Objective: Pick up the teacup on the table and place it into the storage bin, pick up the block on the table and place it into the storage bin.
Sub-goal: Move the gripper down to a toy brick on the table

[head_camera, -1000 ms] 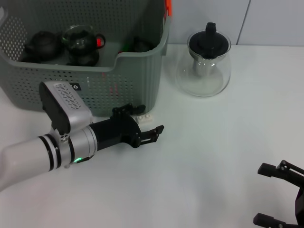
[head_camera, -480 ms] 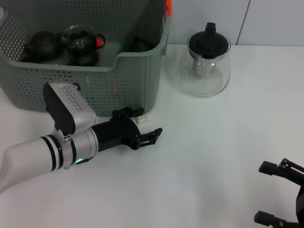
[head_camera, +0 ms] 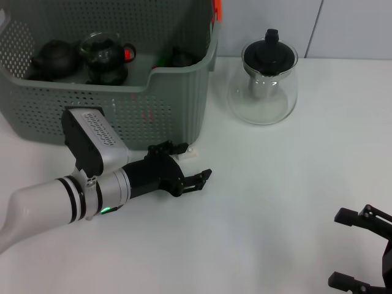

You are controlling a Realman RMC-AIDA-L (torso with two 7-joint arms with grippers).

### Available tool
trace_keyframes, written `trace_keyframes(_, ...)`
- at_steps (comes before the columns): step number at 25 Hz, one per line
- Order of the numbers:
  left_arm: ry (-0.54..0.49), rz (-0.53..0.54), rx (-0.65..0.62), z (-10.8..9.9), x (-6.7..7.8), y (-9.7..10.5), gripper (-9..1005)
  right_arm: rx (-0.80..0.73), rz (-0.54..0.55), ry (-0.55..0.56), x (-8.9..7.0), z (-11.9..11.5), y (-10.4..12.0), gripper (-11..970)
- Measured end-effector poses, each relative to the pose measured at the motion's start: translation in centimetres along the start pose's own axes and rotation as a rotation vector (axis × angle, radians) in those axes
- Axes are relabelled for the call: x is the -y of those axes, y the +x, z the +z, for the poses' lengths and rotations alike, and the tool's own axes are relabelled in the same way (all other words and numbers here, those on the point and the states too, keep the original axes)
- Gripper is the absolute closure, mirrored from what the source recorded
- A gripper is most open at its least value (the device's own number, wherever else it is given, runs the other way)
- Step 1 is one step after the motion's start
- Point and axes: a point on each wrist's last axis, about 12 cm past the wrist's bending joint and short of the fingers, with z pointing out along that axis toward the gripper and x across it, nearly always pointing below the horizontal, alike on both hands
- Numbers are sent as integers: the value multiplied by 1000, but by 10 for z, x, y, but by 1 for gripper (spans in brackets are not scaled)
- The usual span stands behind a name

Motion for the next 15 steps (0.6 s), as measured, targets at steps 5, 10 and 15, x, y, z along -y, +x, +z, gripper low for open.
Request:
trace_keyframes(5, 1, 1, 0, 0, 0, 0, 188, 0, 1, 1, 0, 0, 0, 14)
trace_keyframes(10, -16, 1, -19, 1, -2, 2, 188, 0, 2, 2, -1, -1, 0, 14)
trace_keyframes(15, -16, -4, -19, 1, -1, 2, 189, 1, 3, 3, -1, 0, 1, 12)
